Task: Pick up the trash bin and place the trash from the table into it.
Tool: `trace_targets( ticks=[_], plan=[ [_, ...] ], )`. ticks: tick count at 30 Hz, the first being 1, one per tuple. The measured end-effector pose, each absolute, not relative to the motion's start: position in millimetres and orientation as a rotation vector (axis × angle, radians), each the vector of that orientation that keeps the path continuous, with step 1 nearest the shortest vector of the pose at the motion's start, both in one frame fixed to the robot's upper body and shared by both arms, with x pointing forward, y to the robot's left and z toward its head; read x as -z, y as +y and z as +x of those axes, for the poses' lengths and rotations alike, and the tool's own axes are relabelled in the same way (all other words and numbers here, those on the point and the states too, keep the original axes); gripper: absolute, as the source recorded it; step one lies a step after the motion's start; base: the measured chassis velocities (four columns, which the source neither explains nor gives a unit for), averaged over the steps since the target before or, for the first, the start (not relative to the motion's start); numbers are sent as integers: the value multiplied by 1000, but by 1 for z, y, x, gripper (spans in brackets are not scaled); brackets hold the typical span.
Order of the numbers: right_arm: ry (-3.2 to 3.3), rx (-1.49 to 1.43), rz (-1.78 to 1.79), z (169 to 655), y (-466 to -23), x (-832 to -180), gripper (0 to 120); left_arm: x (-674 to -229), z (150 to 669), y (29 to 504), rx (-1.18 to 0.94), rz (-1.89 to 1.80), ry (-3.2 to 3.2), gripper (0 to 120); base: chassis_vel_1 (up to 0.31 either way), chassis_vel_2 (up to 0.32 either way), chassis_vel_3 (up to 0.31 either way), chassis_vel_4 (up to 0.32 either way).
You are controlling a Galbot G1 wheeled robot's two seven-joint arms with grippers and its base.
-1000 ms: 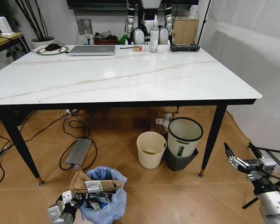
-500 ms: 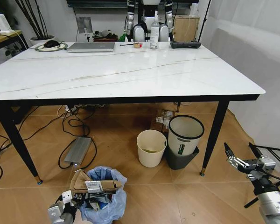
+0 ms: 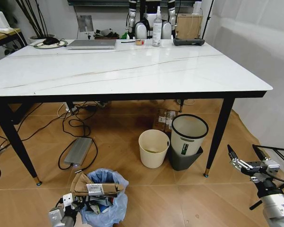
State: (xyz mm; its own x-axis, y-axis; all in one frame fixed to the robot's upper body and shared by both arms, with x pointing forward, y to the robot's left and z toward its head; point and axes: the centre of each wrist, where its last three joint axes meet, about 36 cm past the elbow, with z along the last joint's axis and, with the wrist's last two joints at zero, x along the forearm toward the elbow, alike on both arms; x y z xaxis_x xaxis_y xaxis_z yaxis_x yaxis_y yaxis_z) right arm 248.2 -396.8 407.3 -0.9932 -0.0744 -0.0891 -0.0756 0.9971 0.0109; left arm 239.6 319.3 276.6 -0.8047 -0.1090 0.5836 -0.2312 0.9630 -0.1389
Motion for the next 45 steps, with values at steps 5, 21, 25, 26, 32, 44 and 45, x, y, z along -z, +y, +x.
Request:
trace_targets(
  ticks=[5,21,25,26,32,44,45],
  plan=[
    [3051,-22,-115,248,-397,-407,100,-275,240,320,-275,241,-2508,0,0,0,0,0],
    [3051,-22,-115,248,-397,-407,100,-258,251,320,-339,252,-2487,0,0,0,0,0],
    [3051,-22,-115,248,-397,-407,100,-255,252,321,-339,255,-2485,0,0,0,0,0],
    [3051,-22,-115,248,-397,-407,100,-255,252,321,-339,256,-2484,0,0,0,0,0],
    [3051,-22,-115,248,-397,-407,100,-254,254,324,-337,259,-2485,0,0,0,0,0],
    [3051,-22,-115,248,-397,-407,100,-258,262,332,-352,259,-2476,14,0,0,0,0],
    [3051,-22,-115,248,-397,-407,100,-258,263,333,-351,259,-2475,15,0,0,0,0]
  ],
)
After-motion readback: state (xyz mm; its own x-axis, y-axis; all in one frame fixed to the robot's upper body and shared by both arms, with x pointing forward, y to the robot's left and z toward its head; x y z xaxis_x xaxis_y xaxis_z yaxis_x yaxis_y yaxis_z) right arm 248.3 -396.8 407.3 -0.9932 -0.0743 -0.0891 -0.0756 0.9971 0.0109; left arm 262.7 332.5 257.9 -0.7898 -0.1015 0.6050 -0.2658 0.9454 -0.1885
